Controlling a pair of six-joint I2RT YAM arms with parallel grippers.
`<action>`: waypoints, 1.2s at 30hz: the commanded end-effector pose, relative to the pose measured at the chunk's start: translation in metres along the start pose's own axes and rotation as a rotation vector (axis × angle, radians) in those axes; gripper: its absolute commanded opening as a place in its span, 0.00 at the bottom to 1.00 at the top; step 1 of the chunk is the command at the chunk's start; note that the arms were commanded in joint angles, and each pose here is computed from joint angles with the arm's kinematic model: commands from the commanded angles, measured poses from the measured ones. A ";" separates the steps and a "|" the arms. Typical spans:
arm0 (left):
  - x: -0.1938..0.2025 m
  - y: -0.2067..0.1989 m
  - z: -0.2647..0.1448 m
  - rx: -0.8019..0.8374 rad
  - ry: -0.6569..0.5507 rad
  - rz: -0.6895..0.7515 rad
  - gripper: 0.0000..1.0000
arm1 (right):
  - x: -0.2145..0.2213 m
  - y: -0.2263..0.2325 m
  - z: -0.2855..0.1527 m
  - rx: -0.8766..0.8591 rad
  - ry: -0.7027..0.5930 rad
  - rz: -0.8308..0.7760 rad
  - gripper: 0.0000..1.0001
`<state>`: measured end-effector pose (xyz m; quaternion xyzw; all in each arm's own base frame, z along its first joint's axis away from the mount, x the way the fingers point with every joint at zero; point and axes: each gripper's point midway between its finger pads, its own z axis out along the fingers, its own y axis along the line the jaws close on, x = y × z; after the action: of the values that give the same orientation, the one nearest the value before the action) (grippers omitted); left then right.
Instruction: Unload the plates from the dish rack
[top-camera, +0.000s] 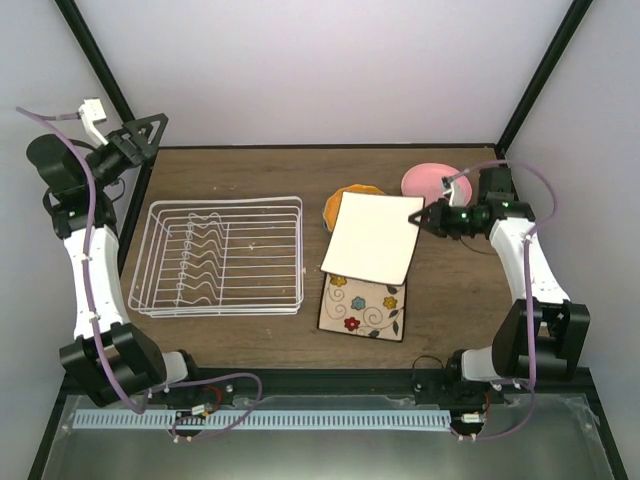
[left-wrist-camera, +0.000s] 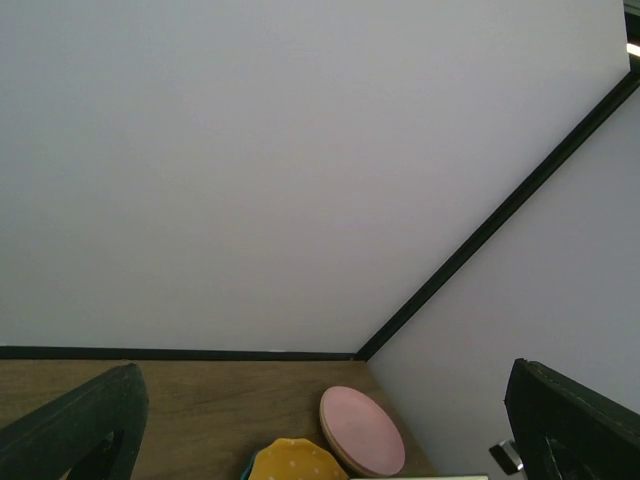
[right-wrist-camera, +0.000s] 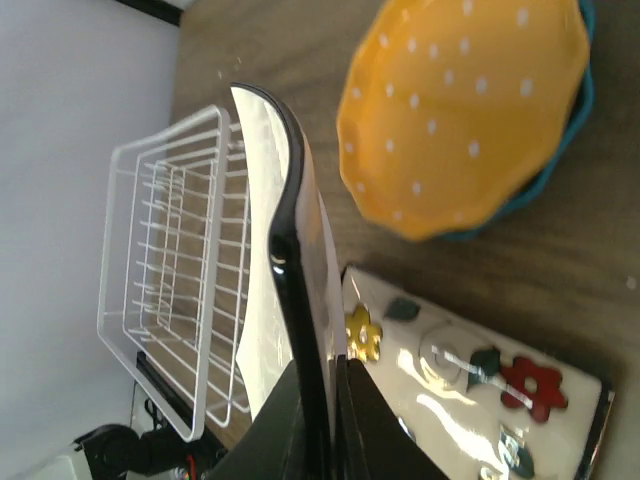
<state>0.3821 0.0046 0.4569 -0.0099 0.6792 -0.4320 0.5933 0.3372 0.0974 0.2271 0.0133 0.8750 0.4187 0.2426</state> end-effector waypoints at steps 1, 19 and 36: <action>0.007 -0.002 0.000 0.007 0.018 0.014 1.00 | 0.023 0.032 -0.010 -0.163 0.024 -0.012 0.01; 0.014 0.003 0.000 0.007 0.035 0.000 1.00 | 0.089 -0.034 0.023 -0.055 0.194 0.159 0.01; 0.020 0.009 0.002 0.005 0.046 0.016 1.00 | 0.113 -0.046 0.041 -0.049 0.281 0.209 0.01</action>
<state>0.3847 0.0026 0.4341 -0.0097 0.6938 -0.4304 0.5773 0.2669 0.1071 0.1125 0.0509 0.9033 0.4176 0.0842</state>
